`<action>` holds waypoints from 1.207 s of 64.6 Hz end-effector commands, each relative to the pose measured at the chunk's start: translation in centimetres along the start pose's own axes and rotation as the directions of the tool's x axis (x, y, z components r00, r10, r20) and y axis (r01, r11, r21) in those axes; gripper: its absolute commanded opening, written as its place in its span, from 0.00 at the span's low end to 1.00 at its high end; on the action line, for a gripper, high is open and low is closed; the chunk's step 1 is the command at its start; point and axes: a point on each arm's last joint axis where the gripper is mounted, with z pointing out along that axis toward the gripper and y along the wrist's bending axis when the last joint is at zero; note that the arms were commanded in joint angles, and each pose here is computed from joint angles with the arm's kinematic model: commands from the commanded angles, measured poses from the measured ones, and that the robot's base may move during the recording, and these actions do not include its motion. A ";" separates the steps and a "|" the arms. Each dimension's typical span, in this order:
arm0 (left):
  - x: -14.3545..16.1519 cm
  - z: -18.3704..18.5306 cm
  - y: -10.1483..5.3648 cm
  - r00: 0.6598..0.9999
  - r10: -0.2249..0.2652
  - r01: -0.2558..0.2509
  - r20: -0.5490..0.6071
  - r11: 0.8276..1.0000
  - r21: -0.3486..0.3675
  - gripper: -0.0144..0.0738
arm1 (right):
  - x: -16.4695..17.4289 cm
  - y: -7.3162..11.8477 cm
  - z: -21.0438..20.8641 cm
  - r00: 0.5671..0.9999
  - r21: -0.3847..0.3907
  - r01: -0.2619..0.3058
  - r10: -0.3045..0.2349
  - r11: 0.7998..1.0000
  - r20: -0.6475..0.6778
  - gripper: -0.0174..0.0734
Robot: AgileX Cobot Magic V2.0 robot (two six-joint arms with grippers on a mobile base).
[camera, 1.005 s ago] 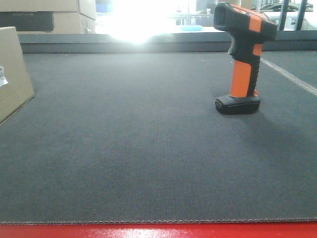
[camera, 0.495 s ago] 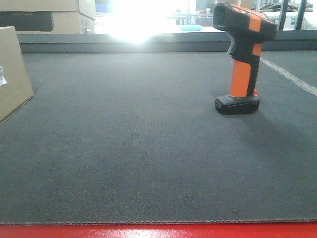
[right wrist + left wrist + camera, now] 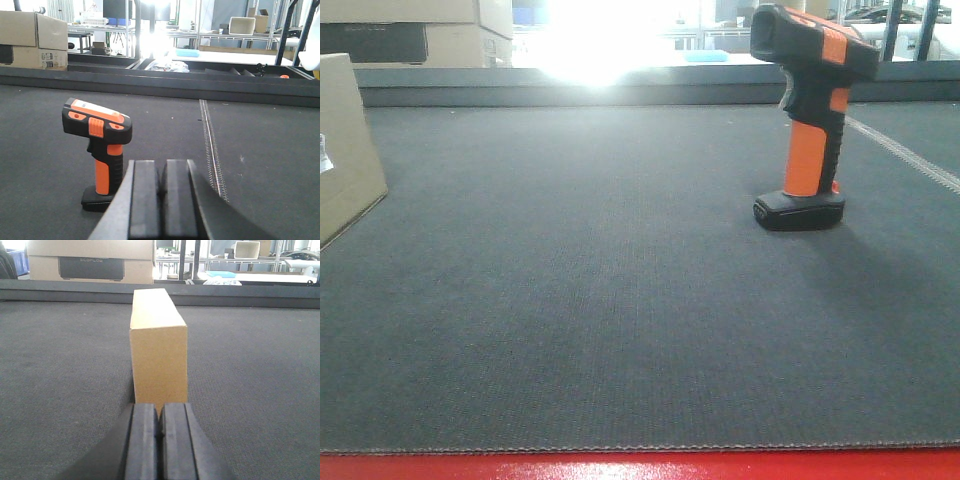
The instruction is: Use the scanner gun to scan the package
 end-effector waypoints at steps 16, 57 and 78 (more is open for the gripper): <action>-0.3 -0.1 0.0 1.000 -0.003 0.003 0.030 1.000 -0.003 0.04 | 0.8 -0.3 -0.6 0.998 0.037 -0.063 0.064 0.997 -0.026 0.02; -0.3 -0.1 0.0 1.000 -0.003 0.003 0.030 1.000 -0.003 0.04 | 8.5 -0.8 -1.1 0.999 0.112 -0.048 0.049 0.993 -0.005 0.02; -0.3 -0.1 0.0 1.000 -0.003 0.003 0.030 1.000 -0.003 0.04 | 8.4 -0.8 -1.1 0.999 0.113 -0.048 0.047 0.992 0.011 0.02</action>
